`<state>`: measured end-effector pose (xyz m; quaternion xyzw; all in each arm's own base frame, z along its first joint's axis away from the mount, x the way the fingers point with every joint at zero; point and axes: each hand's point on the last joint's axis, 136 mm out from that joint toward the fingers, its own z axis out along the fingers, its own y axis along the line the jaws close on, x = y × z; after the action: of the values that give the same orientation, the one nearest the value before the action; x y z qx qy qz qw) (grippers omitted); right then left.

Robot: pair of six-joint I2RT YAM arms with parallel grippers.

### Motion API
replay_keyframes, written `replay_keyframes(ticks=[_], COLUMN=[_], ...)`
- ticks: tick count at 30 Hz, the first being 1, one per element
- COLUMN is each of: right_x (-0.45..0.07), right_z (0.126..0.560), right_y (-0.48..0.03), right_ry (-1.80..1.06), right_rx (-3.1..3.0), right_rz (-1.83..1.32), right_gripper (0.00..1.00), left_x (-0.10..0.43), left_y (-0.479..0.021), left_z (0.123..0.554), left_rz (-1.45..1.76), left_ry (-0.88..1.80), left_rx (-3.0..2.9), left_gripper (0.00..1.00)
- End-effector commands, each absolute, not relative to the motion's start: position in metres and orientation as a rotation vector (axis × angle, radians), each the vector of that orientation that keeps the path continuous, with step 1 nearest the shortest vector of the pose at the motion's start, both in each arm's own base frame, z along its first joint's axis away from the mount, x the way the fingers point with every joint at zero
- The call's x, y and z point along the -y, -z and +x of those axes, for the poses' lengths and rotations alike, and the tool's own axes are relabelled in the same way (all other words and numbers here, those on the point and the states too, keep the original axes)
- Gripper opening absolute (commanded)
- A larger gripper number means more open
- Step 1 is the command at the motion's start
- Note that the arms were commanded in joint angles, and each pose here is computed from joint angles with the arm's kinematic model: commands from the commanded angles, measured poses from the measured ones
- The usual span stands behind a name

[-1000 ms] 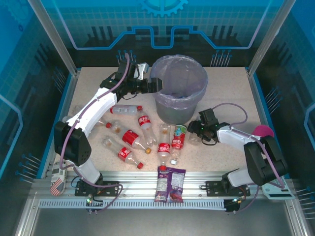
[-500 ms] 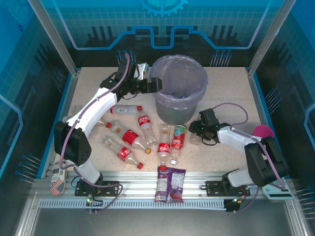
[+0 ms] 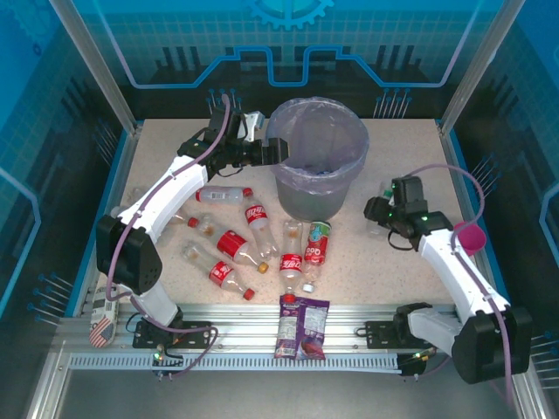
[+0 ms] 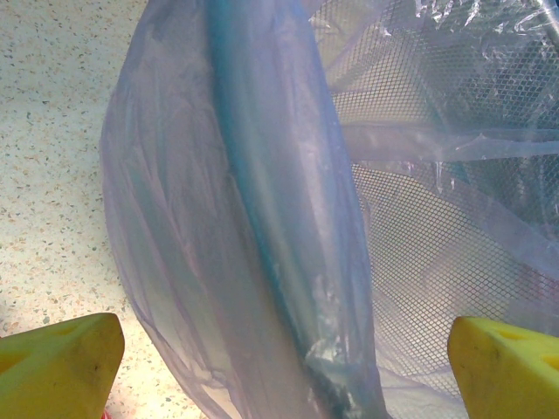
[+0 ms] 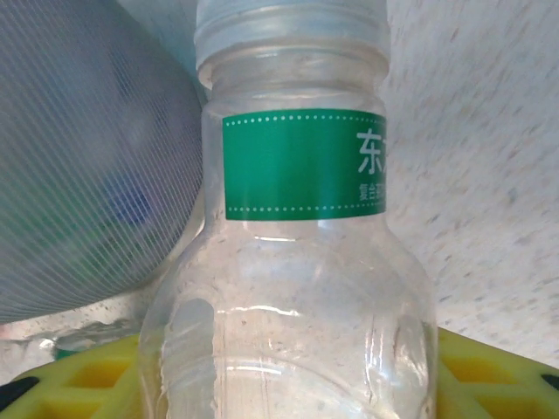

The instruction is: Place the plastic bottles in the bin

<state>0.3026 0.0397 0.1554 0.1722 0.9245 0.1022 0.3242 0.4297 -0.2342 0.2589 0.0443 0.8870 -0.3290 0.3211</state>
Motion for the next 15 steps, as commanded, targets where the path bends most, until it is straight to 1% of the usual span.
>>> replay_keyframes(ticks=[1,9,15], right_x=[-0.026,-0.026,-0.049], right_z=[0.302,0.338,0.363], right_y=[-0.193,-0.283,-0.348], right_ry=[-0.18,-0.177,-0.286], right_rx=[-2.419,-2.246,-2.101], right_rz=[0.333,0.222,0.144], right_gripper=[0.39,0.34,0.3], left_x=[0.233,0.234,0.235], left_y=[-0.261,-0.26,-0.259], left_z=[0.423,0.423,0.424], left_rz=[0.138,0.147,0.152], left_ry=[0.877,0.881,0.879], left_rx=[-2.328,-2.333,-2.336], left_gripper=[0.96,0.97,0.97])
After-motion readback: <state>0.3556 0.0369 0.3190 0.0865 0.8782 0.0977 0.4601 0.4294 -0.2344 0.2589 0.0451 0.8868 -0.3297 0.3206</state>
